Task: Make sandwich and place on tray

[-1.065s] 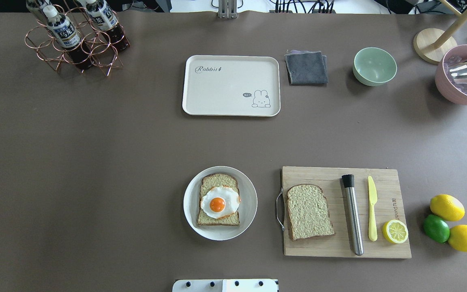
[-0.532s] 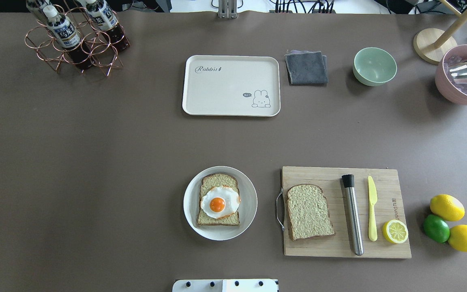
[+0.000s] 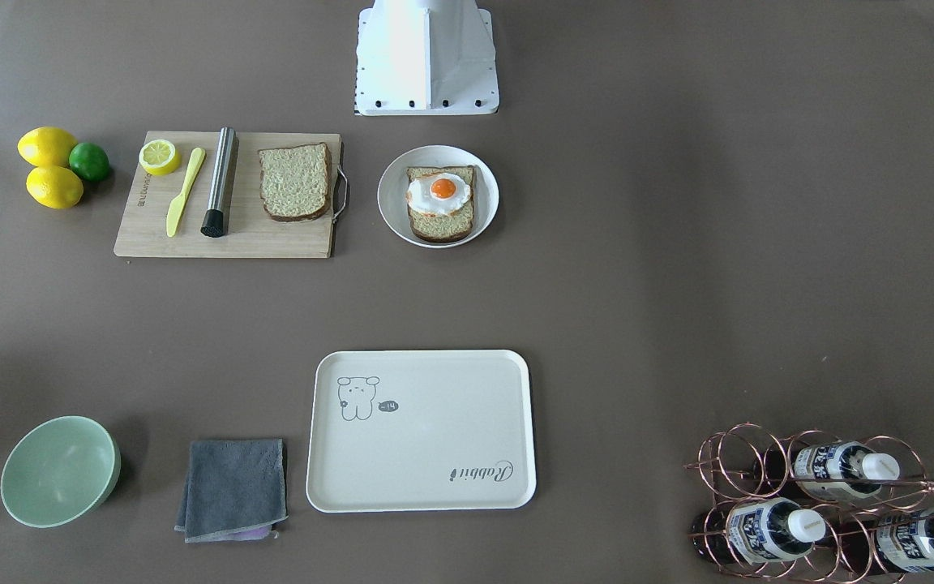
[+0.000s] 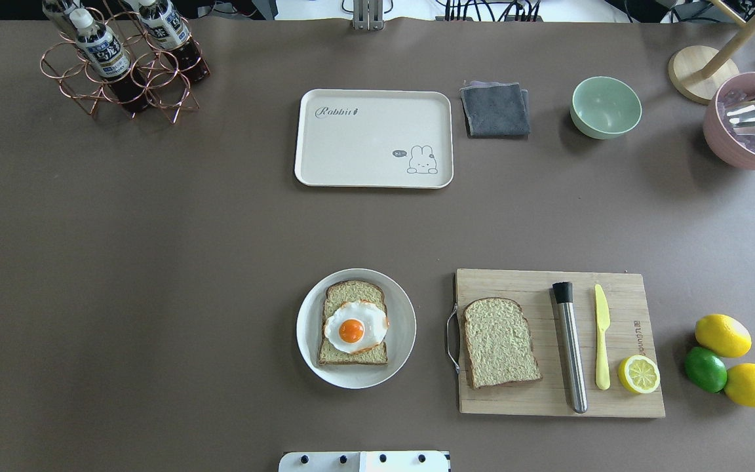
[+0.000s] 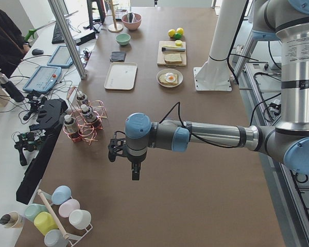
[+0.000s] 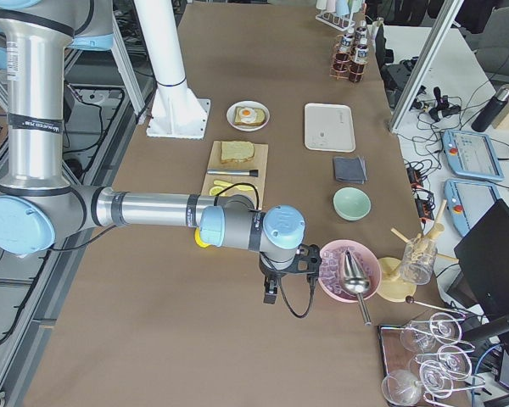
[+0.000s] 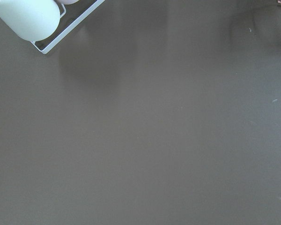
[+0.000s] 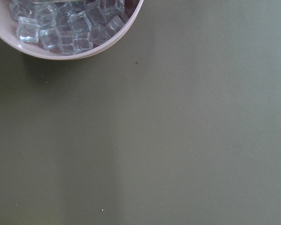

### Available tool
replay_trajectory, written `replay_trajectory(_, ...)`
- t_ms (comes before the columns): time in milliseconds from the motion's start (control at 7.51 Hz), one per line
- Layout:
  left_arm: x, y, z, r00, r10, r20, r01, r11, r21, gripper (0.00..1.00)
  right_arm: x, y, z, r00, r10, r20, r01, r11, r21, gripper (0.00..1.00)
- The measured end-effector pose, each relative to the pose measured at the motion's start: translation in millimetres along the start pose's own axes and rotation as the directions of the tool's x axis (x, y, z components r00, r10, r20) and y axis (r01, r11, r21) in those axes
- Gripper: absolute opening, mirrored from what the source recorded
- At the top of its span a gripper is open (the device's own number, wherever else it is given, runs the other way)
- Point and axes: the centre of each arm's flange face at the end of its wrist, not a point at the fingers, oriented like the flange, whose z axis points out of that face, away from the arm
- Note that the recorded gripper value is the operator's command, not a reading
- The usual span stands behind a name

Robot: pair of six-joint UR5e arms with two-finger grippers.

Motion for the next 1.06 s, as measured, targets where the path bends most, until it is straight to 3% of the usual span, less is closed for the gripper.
replay_trajectory(1065, -1.7, -3.9, 2.5, 1.000, 0.000, -0.001, 0.000, 1.000, -0.004, 0.98, -5.9, -6.0, -5.8, 1.000, -0.011, 0.000, 0.011, 1.000, 0.012, 1.00)
